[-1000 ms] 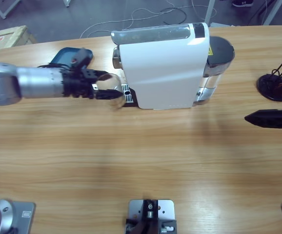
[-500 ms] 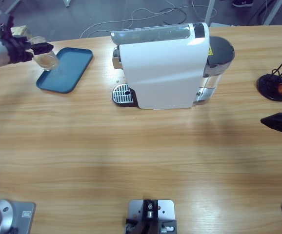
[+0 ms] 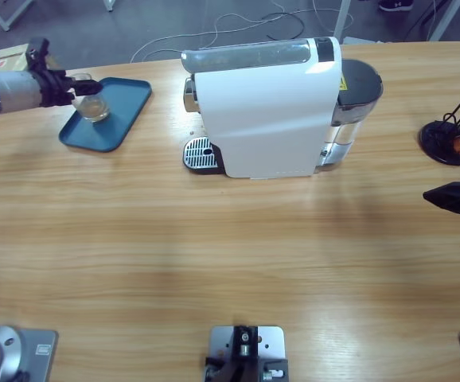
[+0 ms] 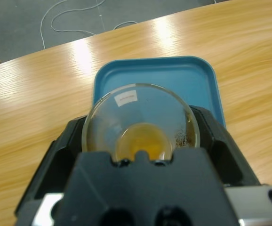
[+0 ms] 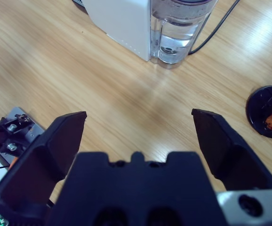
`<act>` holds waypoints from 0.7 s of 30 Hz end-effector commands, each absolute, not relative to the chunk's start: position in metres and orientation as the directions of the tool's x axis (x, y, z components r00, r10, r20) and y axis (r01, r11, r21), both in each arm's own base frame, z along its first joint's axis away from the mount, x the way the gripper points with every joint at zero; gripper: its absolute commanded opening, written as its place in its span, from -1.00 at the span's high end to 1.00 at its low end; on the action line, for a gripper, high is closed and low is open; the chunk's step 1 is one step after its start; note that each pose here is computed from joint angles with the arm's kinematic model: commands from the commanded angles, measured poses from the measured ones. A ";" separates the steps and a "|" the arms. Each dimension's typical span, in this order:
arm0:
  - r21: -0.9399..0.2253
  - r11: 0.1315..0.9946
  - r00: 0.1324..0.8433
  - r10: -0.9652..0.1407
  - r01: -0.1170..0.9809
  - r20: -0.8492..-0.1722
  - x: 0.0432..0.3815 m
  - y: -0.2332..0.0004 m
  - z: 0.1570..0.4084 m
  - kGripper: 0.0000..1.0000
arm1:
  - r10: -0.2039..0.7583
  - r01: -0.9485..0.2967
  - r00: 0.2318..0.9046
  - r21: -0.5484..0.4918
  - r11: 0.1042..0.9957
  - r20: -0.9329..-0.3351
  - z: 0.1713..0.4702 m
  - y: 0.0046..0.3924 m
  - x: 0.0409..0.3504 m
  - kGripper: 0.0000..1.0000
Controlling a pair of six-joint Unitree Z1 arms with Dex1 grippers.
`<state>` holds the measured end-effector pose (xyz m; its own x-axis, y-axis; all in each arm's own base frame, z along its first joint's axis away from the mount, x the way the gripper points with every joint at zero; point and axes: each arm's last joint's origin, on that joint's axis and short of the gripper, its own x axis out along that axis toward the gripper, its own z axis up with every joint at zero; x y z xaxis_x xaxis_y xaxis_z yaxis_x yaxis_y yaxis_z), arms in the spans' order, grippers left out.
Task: Pour coffee
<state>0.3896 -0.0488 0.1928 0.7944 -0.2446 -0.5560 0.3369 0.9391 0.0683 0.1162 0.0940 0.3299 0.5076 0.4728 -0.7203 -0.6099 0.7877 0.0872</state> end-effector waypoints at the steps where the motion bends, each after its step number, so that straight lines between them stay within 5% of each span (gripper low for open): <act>1: 0.037 0.933 0.726 -0.252 0.357 -0.639 0.396 -0.056 0.165 1.00 | 0.456 -0.605 0.480 0.093 0.791 -0.749 0.320 0.100 0.122 -1.00; 6: 0.032 0.934 0.707 -0.246 0.355 -0.663 0.395 -0.055 0.163 0.90 | 0.458 -0.606 0.483 0.092 0.790 -0.746 0.321 0.100 0.121 -1.00; 7: 0.030 0.934 0.706 -0.249 0.357 -0.663 0.394 -0.055 0.163 -0.30 | 0.458 -0.606 0.483 0.092 0.790 -0.746 0.321 0.099 0.121 -1.00; 8: 0.028 0.933 0.705 -0.251 0.358 -0.663 0.393 -0.055 0.164 -0.94 | 0.459 -0.606 0.485 0.092 0.790 -0.745 0.322 0.099 0.121 -1.00; 15: 0.062 0.934 0.786 -0.259 0.352 -0.562 0.358 -0.053 0.222 -0.99 | 0.472 -0.608 0.501 0.093 0.788 -0.725 0.329 0.099 0.120 -1.00; 21: 0.045 0.940 0.869 -0.294 0.338 -0.399 0.280 -0.050 0.301 -1.00 | 0.489 -0.607 0.537 0.087 0.790 -0.687 0.336 0.089 0.109 -1.00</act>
